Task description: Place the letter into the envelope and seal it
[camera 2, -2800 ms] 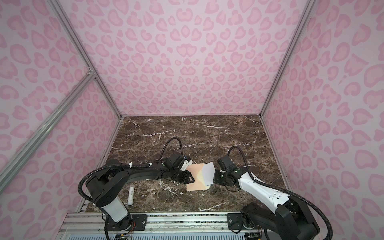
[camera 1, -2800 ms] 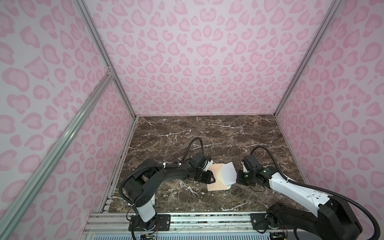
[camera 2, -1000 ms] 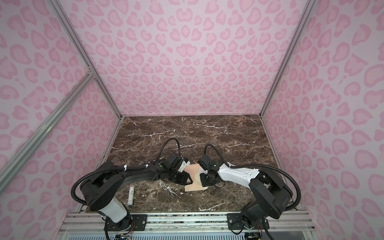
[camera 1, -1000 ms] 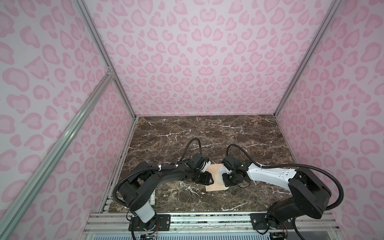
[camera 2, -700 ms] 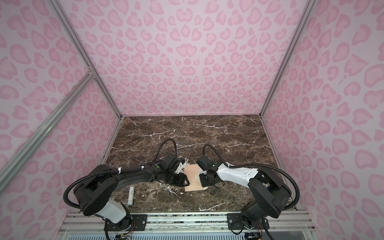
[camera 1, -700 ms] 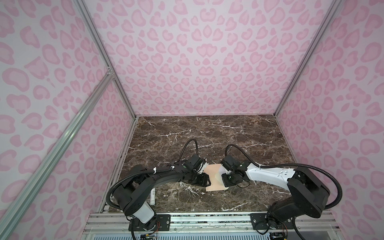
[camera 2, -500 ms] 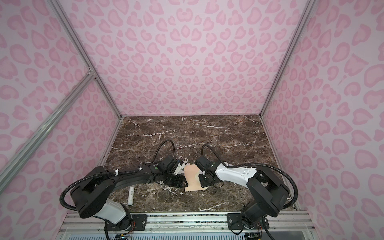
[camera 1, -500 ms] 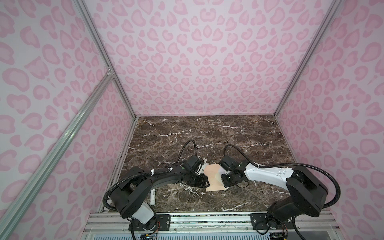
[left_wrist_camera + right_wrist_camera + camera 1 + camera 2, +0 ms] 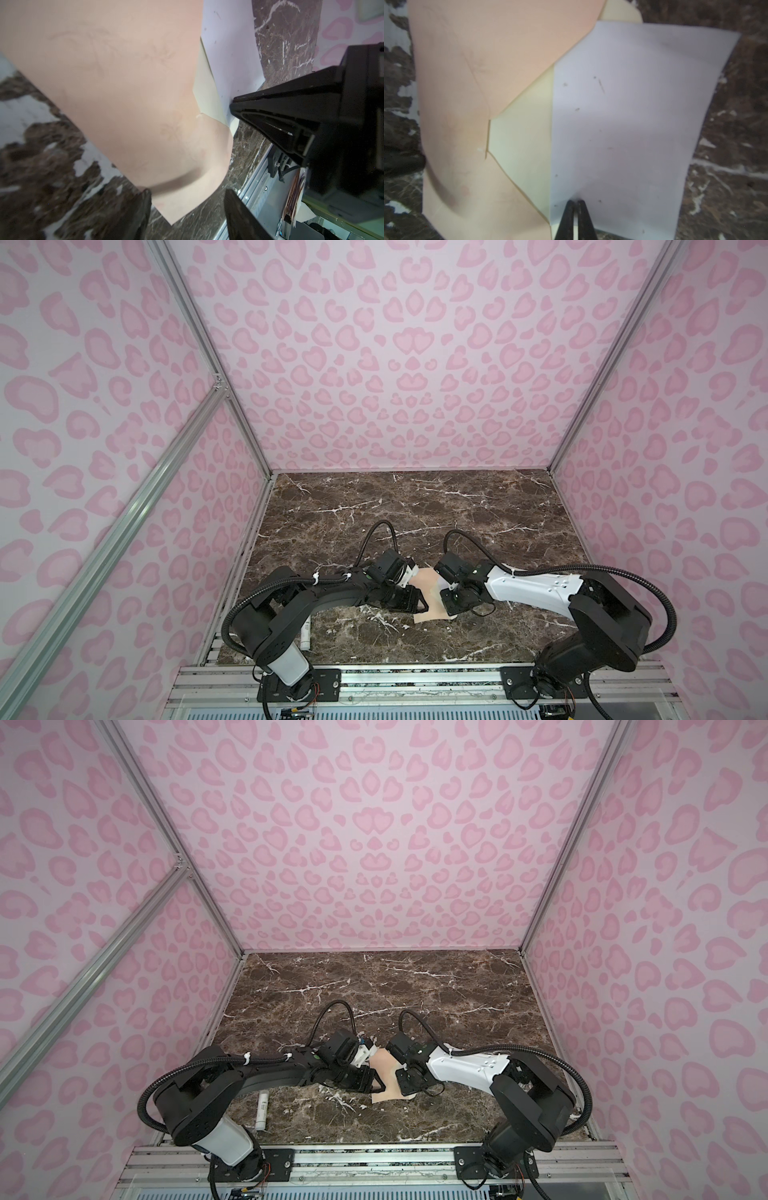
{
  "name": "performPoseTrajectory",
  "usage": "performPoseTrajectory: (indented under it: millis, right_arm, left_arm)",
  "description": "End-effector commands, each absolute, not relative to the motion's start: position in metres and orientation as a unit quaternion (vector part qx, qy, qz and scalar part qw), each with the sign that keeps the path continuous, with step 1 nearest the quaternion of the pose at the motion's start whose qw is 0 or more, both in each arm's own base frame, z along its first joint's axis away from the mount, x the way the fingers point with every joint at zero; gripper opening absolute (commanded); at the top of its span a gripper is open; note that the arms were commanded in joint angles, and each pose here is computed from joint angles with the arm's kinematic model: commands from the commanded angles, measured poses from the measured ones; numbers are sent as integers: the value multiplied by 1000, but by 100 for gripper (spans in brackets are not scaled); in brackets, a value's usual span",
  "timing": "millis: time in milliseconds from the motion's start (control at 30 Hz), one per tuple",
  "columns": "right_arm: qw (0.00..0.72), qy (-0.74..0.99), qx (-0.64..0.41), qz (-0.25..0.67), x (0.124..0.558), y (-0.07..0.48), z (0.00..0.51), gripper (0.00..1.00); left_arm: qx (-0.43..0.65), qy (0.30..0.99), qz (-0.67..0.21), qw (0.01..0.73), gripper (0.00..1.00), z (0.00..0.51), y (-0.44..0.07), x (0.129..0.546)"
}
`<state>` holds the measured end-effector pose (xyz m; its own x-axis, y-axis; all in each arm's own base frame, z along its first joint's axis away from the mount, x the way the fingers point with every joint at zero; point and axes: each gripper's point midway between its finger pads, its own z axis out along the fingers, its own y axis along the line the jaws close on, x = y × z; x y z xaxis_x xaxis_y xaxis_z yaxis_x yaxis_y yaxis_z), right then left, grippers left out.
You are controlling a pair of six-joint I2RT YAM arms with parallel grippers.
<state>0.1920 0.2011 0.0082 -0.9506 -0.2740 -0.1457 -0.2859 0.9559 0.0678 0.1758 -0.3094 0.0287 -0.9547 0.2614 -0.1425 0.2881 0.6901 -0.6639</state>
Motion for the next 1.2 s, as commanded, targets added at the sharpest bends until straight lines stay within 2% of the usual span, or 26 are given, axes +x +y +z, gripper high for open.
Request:
performPoseTrajectory:
  millis: [0,267,533,667,967,1167]
  right_arm:
    - [56,987,-140,49,188,202,-2,9]
    - [56,988,-133,58,189,202,0,9]
    - [61,986,-126,91,190,212,8,9]
    - [60,985,-124,101,190,216,11,9]
    - [57,986,-123,96,188,216,7,9]
    - [61,988,-127,61,191,204,10,10]
  left_arm:
    - [125,936,-329,-10,60,11,-292,166]
    - [119,937,-327,-6,61,10,-288,168]
    - [125,962,-242,6,61,1,-265,175]
    - [129,965,-228,7,61,-1,-263,177]
    - [131,963,-233,6,60,-3,-267,175]
    - [131,973,-188,22,63,-1,-250,180]
